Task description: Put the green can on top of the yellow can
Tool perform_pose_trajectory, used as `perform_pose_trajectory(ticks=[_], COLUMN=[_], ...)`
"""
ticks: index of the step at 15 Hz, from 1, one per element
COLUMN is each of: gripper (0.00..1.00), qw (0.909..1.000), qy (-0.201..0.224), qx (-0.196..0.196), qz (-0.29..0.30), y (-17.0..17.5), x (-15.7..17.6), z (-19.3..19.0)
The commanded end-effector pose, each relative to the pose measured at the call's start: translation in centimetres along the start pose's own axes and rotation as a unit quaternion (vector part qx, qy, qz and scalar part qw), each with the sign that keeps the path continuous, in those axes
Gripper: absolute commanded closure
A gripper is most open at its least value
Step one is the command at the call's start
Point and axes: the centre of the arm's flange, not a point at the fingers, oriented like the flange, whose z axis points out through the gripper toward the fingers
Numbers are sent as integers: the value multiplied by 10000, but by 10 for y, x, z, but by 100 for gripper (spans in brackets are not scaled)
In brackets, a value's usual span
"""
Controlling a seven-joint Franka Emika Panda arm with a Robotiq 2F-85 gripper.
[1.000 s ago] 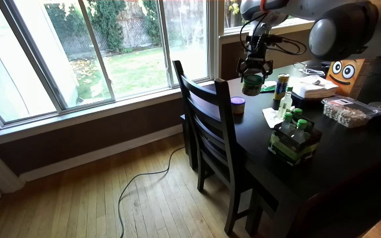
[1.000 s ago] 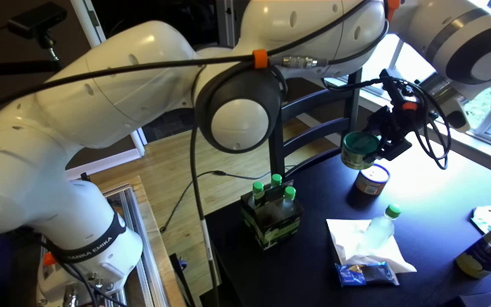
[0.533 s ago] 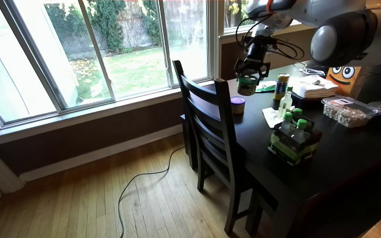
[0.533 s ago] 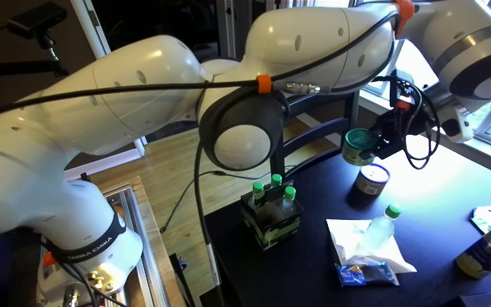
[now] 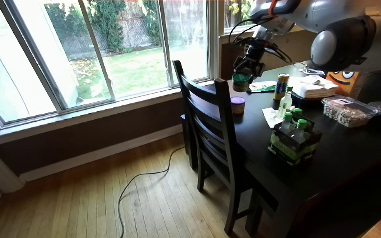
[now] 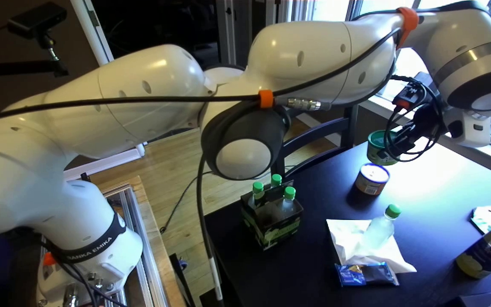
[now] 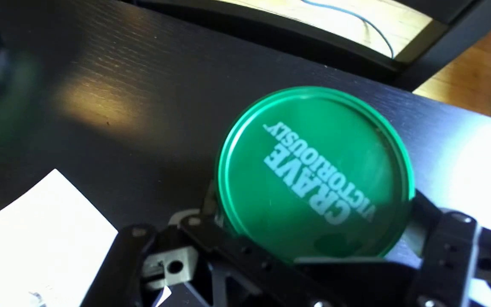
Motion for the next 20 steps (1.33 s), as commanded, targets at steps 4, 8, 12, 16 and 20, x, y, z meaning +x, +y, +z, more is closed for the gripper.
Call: perform_pose_trajectory(ticks=[4, 8, 12, 16, 20], gripper=[5, 30, 30, 30, 30], qw=[9997, 9990, 9980, 9963, 9948], qy=[53, -56, -176, -140, -236], qx=[76, 220, 120, 326, 445], qz=[227, 380, 594, 778, 888], y=[-2, -17, -30, -34, -34], x=[2, 13, 26, 45, 53], z=[0, 4, 27, 43, 49])
